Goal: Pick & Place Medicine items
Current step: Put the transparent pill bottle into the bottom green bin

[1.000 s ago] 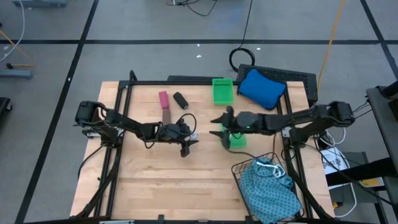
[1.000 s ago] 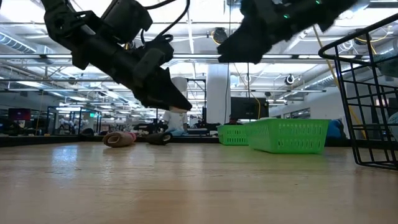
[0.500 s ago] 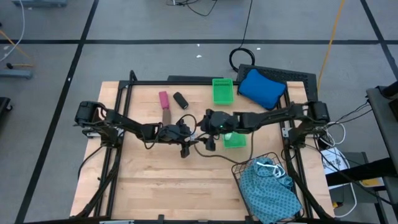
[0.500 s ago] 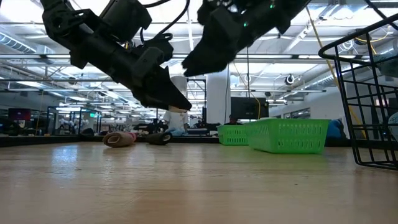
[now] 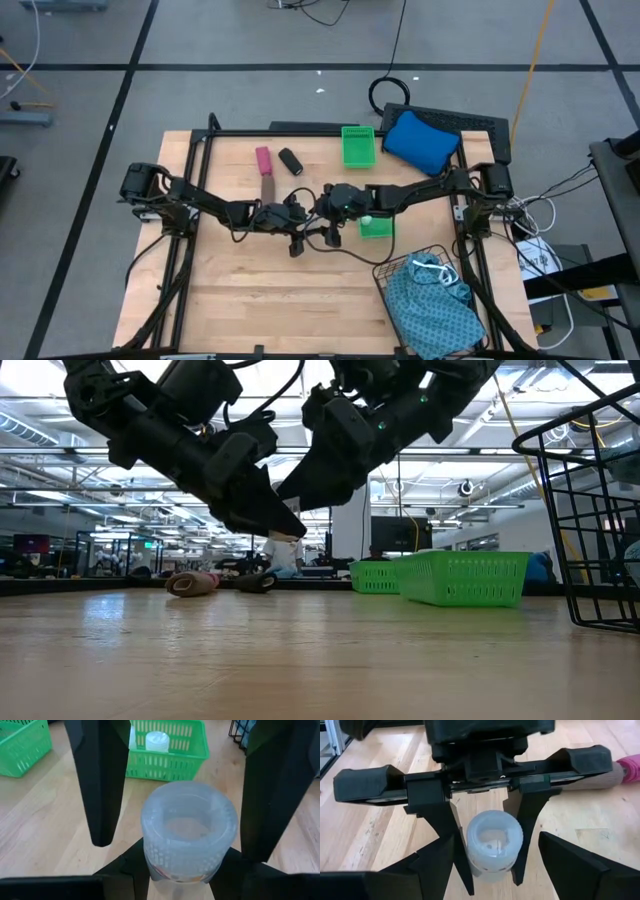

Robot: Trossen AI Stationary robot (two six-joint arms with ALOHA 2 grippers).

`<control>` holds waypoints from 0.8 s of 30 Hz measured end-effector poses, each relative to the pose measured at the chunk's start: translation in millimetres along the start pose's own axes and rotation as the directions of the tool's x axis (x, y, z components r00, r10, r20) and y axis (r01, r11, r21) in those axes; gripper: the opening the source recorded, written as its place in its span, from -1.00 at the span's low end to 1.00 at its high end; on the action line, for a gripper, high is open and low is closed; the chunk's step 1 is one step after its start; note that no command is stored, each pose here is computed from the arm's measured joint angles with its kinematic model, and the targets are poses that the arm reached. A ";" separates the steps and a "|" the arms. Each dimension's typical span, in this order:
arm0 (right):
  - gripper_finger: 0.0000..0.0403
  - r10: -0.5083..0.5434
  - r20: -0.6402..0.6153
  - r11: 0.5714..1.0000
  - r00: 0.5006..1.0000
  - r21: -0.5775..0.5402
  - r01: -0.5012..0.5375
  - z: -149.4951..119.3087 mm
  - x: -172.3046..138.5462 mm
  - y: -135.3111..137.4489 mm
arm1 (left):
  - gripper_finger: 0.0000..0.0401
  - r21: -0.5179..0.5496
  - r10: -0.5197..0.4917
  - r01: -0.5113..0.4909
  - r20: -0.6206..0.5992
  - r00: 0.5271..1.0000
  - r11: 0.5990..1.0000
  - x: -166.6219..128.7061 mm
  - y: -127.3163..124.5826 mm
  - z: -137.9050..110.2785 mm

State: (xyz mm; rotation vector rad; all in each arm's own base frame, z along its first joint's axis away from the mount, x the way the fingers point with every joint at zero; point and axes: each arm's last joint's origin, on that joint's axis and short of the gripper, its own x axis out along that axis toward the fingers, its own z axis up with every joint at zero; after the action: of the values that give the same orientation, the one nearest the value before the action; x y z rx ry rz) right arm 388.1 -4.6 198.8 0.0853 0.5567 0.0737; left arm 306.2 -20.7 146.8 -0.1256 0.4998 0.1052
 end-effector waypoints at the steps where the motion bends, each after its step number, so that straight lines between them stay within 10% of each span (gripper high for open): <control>1: 0.35 0.000 0.000 1.000 1.000 0.001 0.000 0.0 0.0 0.0 | -0.20 0.000 0.000 0.000 -0.002 1.000 1.000 0.0 0.1 -0.2; 24: -0.08 -0.002 0.008 0.999 1.000 0.042 0.002 1.8 -1.8 0.1 | -0.20 -0.006 0.004 -0.004 -0.018 1.000 1.000 0.0 0.4 -1.5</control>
State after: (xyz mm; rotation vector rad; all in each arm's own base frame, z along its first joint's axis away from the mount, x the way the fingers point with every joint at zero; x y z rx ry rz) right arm 387.6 -4.8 201.3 0.1261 0.5507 0.0600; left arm 305.5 -20.5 145.5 -0.1313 0.5176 0.1092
